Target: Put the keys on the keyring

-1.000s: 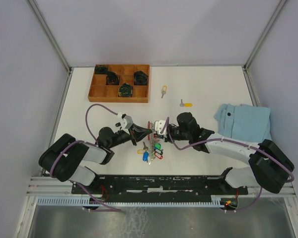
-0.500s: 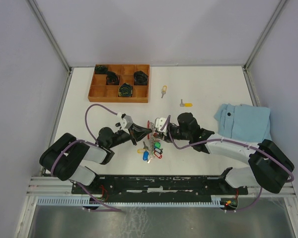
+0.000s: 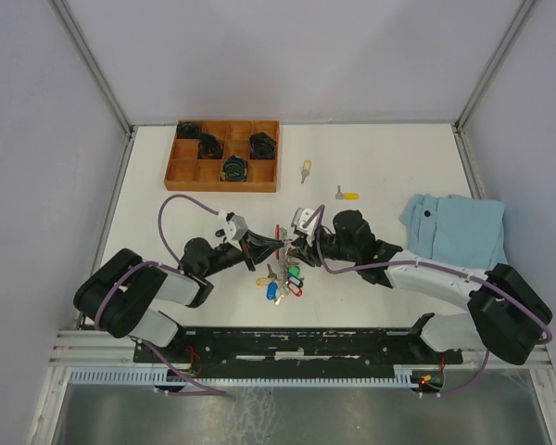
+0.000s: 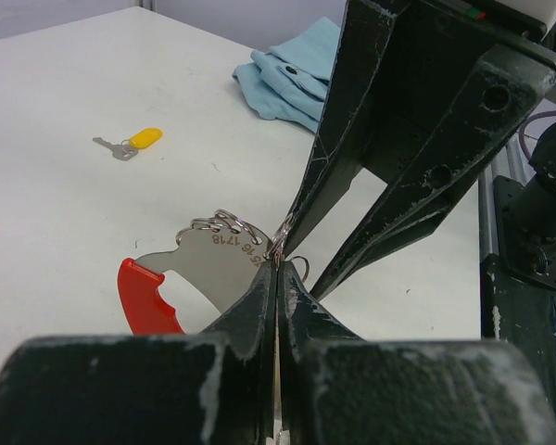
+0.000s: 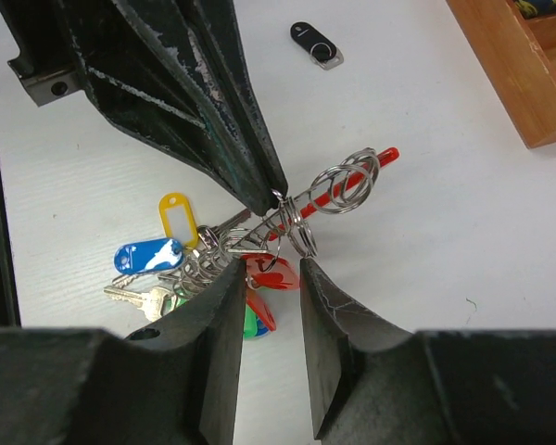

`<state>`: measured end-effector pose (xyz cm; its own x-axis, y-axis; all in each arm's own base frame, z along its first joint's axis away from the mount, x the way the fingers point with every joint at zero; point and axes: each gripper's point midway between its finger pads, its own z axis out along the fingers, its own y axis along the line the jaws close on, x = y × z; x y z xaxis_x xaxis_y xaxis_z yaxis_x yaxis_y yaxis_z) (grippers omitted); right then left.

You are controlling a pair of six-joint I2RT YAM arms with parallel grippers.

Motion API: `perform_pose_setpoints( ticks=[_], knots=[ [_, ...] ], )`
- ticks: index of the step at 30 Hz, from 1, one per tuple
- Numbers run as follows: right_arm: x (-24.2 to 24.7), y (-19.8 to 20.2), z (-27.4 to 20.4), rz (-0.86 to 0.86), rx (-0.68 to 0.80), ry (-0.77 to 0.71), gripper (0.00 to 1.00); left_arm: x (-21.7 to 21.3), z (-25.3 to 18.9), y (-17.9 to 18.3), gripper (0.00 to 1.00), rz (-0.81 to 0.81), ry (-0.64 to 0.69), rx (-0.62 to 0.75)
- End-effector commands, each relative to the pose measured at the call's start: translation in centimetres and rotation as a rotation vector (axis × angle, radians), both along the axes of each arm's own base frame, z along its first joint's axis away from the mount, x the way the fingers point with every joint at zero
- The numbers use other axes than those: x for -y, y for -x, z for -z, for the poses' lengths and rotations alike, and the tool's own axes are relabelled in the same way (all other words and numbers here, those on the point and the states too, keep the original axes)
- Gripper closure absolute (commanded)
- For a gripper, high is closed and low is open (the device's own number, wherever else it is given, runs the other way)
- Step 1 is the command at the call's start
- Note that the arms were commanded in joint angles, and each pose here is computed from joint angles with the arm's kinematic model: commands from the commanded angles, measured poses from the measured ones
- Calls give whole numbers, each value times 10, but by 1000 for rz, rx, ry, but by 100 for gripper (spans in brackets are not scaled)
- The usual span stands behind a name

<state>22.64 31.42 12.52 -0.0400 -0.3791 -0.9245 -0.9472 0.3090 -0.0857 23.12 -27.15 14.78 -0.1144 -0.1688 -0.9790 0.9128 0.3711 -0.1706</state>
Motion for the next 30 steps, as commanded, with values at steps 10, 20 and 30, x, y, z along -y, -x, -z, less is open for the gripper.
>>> perform_pose_setpoints(
  ticks=[10, 20, 30],
  knots=[
    [-7, -16, -37, 131, -21, -151, 67, -1, -25, -3, 97, -12, 68, 76],
    [-12, -10, -32, 85, -37, -146, 83, -1, -26, -3, 97, -16, 73, 72],
    [-9, 4, -11, -9, -32, -51, 99, -3, -27, -7, 97, -44, 88, 47]
  ],
)
